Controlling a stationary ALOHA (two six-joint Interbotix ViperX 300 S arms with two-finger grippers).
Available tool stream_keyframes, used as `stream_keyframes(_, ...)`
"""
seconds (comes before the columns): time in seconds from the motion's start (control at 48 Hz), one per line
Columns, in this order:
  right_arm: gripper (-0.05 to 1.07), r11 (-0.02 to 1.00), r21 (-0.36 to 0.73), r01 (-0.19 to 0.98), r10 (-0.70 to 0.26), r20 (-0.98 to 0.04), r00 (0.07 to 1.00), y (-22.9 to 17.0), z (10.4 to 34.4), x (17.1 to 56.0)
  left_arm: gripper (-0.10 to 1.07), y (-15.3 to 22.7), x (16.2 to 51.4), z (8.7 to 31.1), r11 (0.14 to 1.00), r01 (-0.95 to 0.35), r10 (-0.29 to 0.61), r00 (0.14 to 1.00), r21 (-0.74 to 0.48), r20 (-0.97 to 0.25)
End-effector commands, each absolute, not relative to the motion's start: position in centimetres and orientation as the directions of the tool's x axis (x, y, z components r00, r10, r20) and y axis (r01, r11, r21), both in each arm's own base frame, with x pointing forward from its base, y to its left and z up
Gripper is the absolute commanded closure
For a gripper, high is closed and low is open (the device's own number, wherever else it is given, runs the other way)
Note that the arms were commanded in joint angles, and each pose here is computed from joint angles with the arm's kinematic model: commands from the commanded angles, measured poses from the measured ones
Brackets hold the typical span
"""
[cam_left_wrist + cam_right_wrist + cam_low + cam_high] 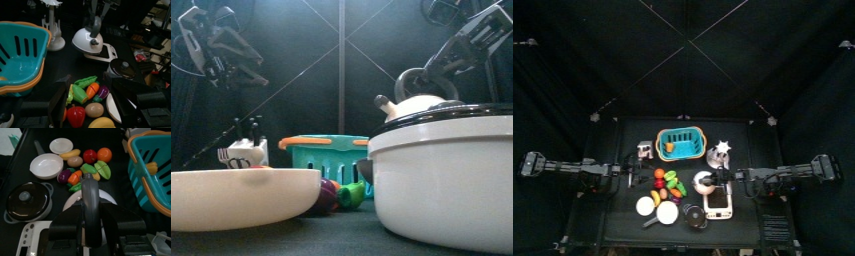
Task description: Place teapot onto board
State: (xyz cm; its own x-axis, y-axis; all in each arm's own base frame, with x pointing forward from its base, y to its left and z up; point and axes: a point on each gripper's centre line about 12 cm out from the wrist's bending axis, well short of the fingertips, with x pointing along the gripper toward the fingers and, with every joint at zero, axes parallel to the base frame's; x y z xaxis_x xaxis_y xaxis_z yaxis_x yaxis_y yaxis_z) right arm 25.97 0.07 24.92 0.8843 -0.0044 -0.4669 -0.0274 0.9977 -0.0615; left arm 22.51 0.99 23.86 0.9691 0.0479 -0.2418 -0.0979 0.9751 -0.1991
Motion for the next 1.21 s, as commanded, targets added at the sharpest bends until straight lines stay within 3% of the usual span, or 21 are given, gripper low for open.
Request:
stream_keyframes(0.0,0.45,0.998,-0.066,-0.012,-0.017,-0.431,0.902,-0.3,26.0,26.1,0.07,1.2,22.8,24.8,0.976,-0.096,0.055,0.978,-0.197,-0.203)
stream_keyframes(0.229,0.45,0.998,-0.065,0.014,-0.039,-0.394,0.918,-1.0,26.7,26.6,0.06,1.4,23.3,25.7,0.986,-0.084,0.061,0.986,-0.147,-0.157)
stream_keyframes(0.562,0.45,0.996,-0.068,0.061,-0.082,-0.363,0.928,-2.4,26.7,27.9,0.02,1.1,26.4,25.9,0.994,-0.054,0.034,0.981,-0.099,-0.191)
stream_keyframes(1.188,0.44,0.990,-0.062,0.129,-0.143,-0.510,0.848,-5.6,21.3,32.7,0.02,1.0,26.4,25.4,0.994,-0.050,0.032,0.983,-0.097,-0.183)
